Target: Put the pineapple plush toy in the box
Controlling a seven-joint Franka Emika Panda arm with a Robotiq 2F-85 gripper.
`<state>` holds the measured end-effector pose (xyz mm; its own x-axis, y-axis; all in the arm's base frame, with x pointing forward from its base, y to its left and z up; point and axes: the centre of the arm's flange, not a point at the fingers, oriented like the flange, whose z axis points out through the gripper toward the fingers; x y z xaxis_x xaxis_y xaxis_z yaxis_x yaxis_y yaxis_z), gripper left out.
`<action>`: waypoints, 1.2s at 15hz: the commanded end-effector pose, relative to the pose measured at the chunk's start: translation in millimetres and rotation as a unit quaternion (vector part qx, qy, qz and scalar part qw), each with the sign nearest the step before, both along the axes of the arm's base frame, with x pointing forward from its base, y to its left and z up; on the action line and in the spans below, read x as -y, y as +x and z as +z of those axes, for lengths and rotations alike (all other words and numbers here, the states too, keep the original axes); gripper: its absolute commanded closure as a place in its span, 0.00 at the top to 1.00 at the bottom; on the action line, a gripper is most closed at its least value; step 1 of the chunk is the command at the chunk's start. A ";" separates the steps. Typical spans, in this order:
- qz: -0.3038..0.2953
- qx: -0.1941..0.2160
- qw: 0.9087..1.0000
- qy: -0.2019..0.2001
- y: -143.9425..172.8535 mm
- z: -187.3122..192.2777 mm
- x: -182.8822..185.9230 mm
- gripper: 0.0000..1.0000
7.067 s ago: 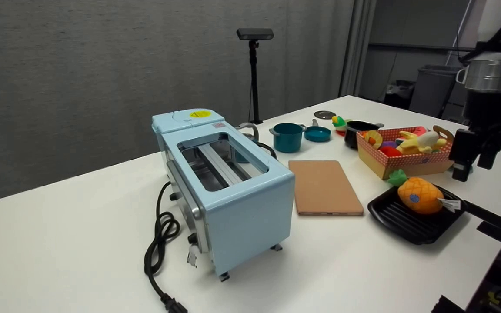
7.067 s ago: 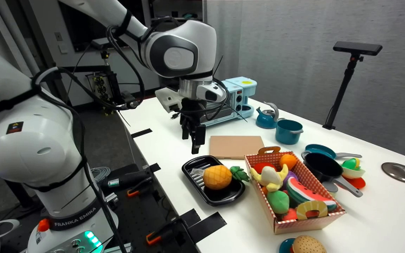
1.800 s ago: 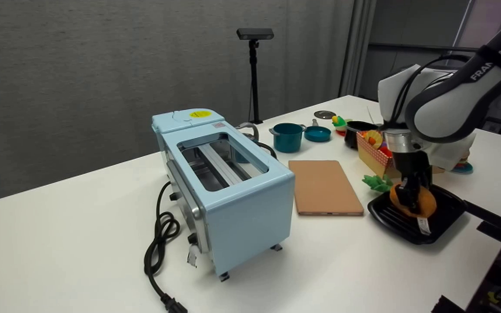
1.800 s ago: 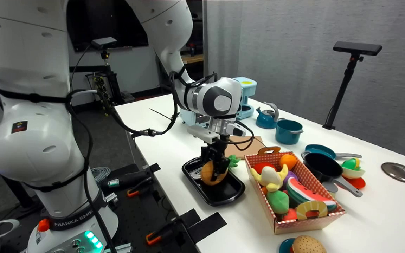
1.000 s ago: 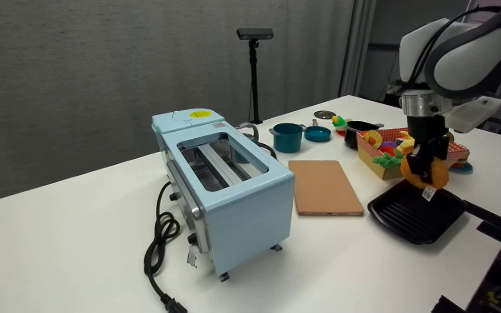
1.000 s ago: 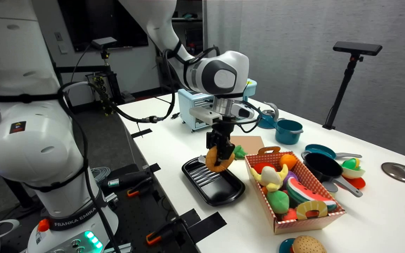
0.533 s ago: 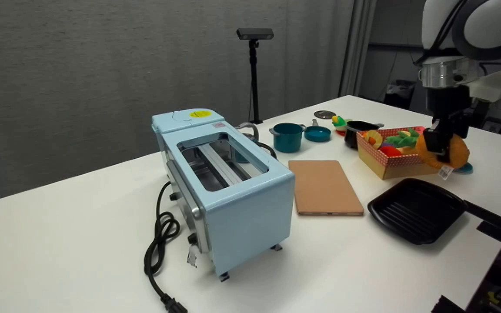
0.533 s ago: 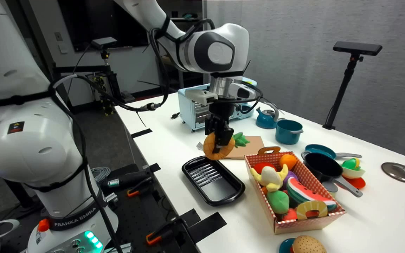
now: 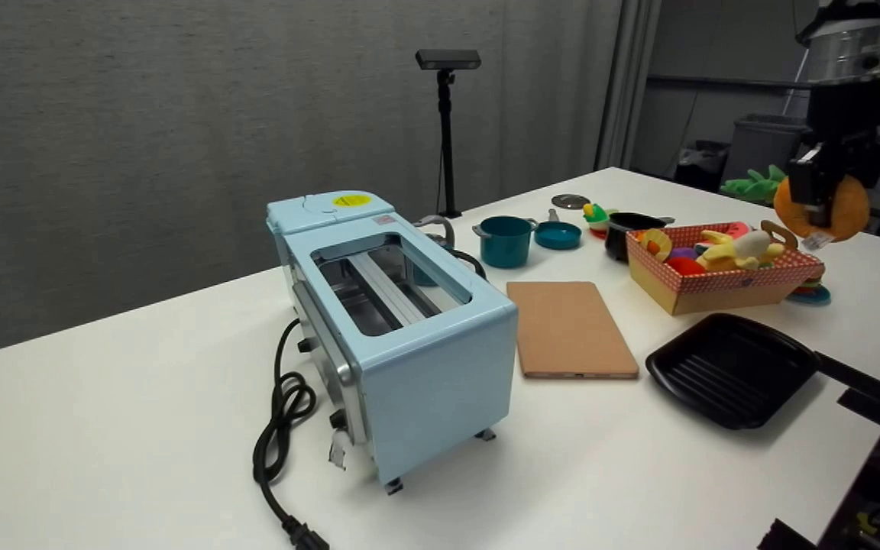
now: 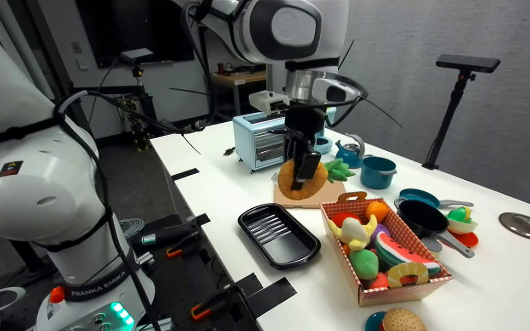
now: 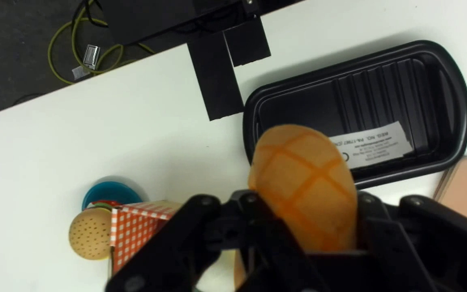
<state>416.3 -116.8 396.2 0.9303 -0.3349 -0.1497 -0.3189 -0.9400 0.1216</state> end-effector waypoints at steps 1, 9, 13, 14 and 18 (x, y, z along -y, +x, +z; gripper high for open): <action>-0.049 0.013 0.999 0.002 -8.9 18.8 20.1 0.06; -0.102 0.016 0.995 0.011 9.1 2.1 43.1 0.06; -0.123 0.021 0.992 0.015 27.6 2.7 46.2 0.06; -0.127 0.023 0.992 0.014 31.8 3.2 46.5 0.06; -0.140 0.027 0.990 0.015 46.5 1.6 46.1 0.06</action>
<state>445.3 -160.6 395.7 0.8306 -0.5414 -0.1301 -0.5349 -0.8407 0.0837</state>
